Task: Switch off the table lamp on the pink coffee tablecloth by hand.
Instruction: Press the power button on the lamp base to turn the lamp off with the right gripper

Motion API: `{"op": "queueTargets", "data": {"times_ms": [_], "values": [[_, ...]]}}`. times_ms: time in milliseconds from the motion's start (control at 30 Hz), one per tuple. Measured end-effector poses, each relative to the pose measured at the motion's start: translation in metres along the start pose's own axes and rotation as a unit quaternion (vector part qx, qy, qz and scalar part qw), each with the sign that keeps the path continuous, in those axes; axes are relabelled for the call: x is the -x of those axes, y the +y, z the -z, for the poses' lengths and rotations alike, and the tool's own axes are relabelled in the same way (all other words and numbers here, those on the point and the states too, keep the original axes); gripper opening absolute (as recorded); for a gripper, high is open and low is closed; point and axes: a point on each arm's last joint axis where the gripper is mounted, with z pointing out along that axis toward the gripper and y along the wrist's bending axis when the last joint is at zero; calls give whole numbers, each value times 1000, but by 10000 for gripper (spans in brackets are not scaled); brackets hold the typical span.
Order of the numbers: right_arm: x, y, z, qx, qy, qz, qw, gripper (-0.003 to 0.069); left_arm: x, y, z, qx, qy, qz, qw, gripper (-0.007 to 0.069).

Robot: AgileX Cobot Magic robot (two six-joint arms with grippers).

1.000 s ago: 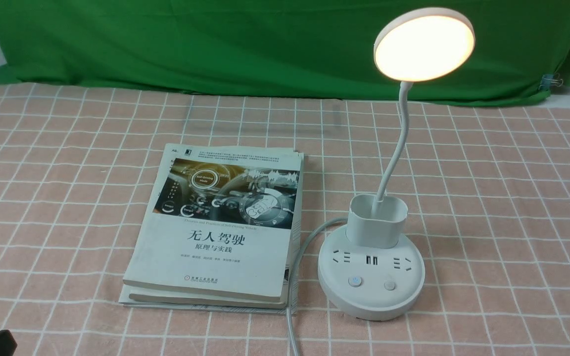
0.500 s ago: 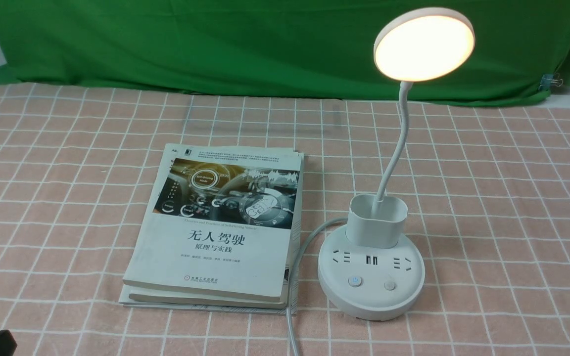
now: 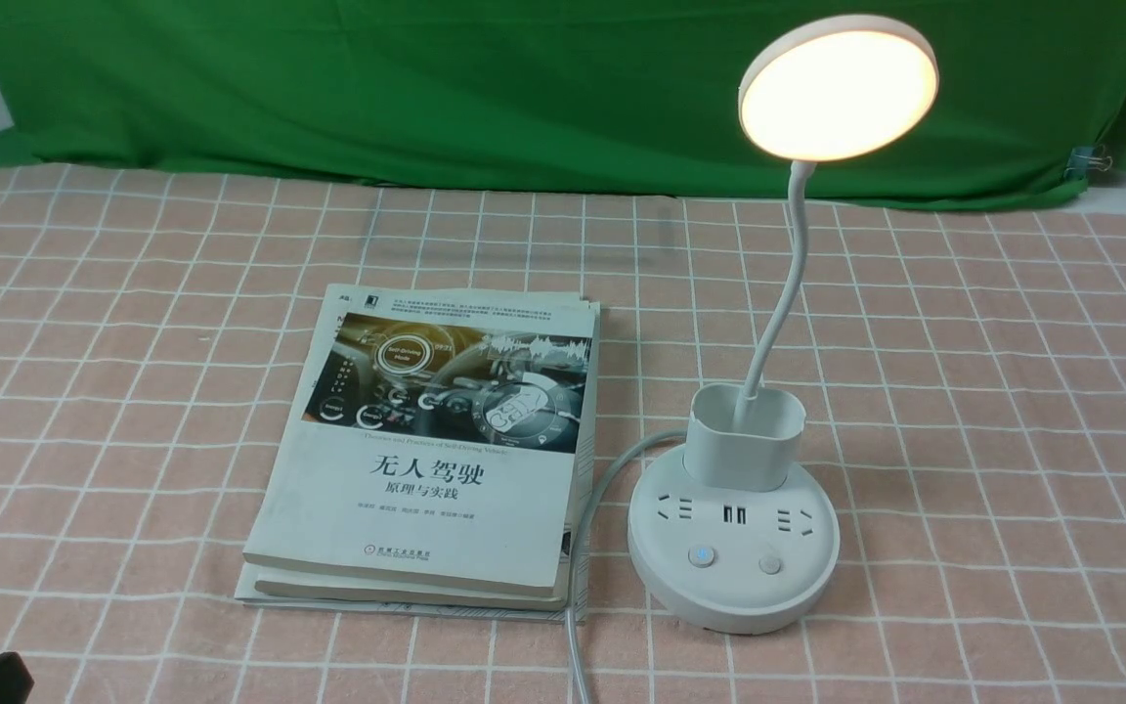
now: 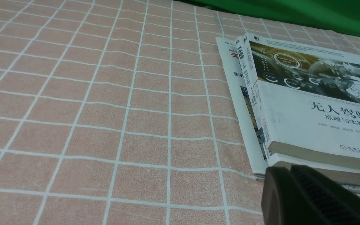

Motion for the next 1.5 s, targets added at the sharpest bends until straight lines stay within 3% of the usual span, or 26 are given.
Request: {"op": "queueTargets", "data": {"times_ms": [100,233,367,467,500,567,600,800,933,1033,1267,1500], "values": [[8,2,0,17,-44,-90,995,240,0,0,0,0,0,0,1000,6],[11,3,1,25,-57,-129,990,211,0,0,0,0,0,0,1000,6],[14,11,2,4,38,-112,993,141,0,0,0,0,0,0,1000,6],[43,32,4,2,137,-48,989,113,0,0,0,0,0,0,1000,6],[60,45,1,-5,207,-17,978,112,0,0,0,0,0,0,1000,6],[72,53,-4,-11,262,3,965,115,0,0,0,0,0,0,1000,6],[87,64,-15,-29,343,16,939,125,0,0,0,0,0,0,1000,6],[107,76,-76,-73,487,63,868,158,0,0,0,0,0,0,1000,6],[92,79,-120,-80,548,79,829,135,0,0,0,0,0,0,1000,6],[68,96,-137,-51,578,115,807,85,0,0,0,0,0,0,1000,6],[22,140,-154,-17,567,136,812,43,0,0,0,0,0,0,1000,6],[-33,165,-169,-7,587,148,796,54,0,0,0,0,0,0,1000,6]]}}
